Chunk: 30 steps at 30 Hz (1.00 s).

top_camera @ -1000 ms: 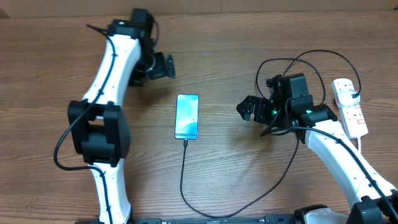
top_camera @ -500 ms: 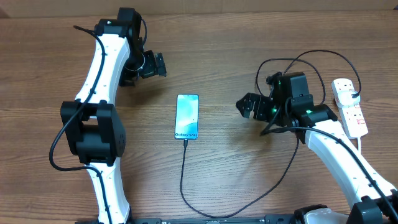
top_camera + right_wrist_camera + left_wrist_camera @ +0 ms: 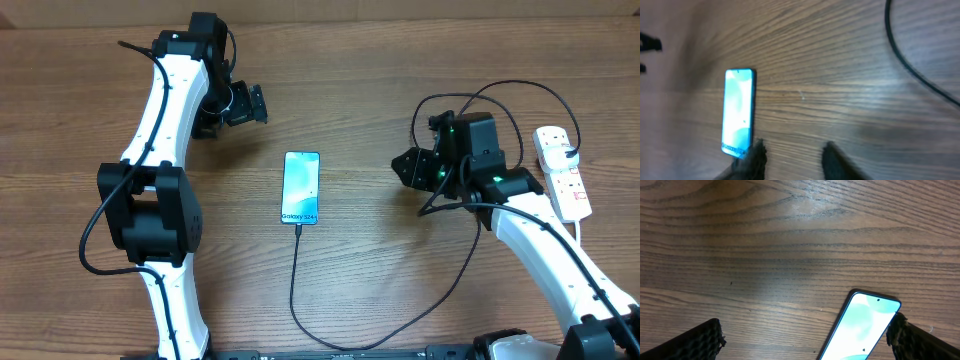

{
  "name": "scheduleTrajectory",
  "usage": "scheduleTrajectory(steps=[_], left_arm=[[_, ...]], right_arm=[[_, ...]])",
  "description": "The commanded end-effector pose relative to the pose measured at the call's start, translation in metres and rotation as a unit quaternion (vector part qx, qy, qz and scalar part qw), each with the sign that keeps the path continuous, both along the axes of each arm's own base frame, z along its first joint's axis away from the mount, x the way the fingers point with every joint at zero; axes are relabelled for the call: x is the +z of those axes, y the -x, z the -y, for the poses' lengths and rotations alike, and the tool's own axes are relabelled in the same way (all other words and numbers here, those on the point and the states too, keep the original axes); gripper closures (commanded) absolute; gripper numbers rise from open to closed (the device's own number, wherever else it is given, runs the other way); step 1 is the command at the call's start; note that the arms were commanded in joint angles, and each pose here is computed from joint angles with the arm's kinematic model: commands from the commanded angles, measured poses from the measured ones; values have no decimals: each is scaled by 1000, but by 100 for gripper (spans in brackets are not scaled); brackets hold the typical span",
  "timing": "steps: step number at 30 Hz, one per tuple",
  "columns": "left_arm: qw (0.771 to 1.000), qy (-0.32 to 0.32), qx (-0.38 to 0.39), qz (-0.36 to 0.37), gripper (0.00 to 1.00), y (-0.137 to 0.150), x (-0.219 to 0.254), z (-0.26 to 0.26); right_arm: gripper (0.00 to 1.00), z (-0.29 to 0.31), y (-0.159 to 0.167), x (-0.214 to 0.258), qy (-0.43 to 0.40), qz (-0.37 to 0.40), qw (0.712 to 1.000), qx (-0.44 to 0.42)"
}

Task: Plug charger to phone and switch on socket
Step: 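Move the right gripper rightward toward the white power strip, then position the right gripper above the power strip's orange switch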

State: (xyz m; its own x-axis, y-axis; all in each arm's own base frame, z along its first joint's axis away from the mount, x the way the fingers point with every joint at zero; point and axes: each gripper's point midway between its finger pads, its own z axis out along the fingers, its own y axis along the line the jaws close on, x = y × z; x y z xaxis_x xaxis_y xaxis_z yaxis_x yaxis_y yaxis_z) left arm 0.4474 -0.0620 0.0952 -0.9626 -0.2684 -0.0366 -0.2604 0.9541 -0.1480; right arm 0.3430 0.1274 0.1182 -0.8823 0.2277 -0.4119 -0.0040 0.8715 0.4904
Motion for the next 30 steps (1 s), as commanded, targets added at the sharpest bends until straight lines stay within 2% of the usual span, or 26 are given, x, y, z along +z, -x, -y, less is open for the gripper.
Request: scheduleTrajectory(steps=[1, 6, 15, 24, 30], left_arm=[[1000, -2, -1, 13, 0, -3, 9, 0], [1000, -2, -1, 13, 1, -3, 9, 0], [1000, -2, -1, 13, 0, -3, 9, 0], [1000, -2, -1, 13, 0, -3, 9, 0], [1000, -2, -1, 13, 0, -3, 9, 0]], right_arm=[[96, 8, -13, 16, -6, 18, 1000, -13], [96, 16, -8, 10, -2, -2, 1000, -23], [96, 16, -10, 16, -3, 6, 1000, -24], [95, 27, -6, 107, 15, 89, 995, -34], [90, 56, 4, 131, 73, 105, 988, -88]])
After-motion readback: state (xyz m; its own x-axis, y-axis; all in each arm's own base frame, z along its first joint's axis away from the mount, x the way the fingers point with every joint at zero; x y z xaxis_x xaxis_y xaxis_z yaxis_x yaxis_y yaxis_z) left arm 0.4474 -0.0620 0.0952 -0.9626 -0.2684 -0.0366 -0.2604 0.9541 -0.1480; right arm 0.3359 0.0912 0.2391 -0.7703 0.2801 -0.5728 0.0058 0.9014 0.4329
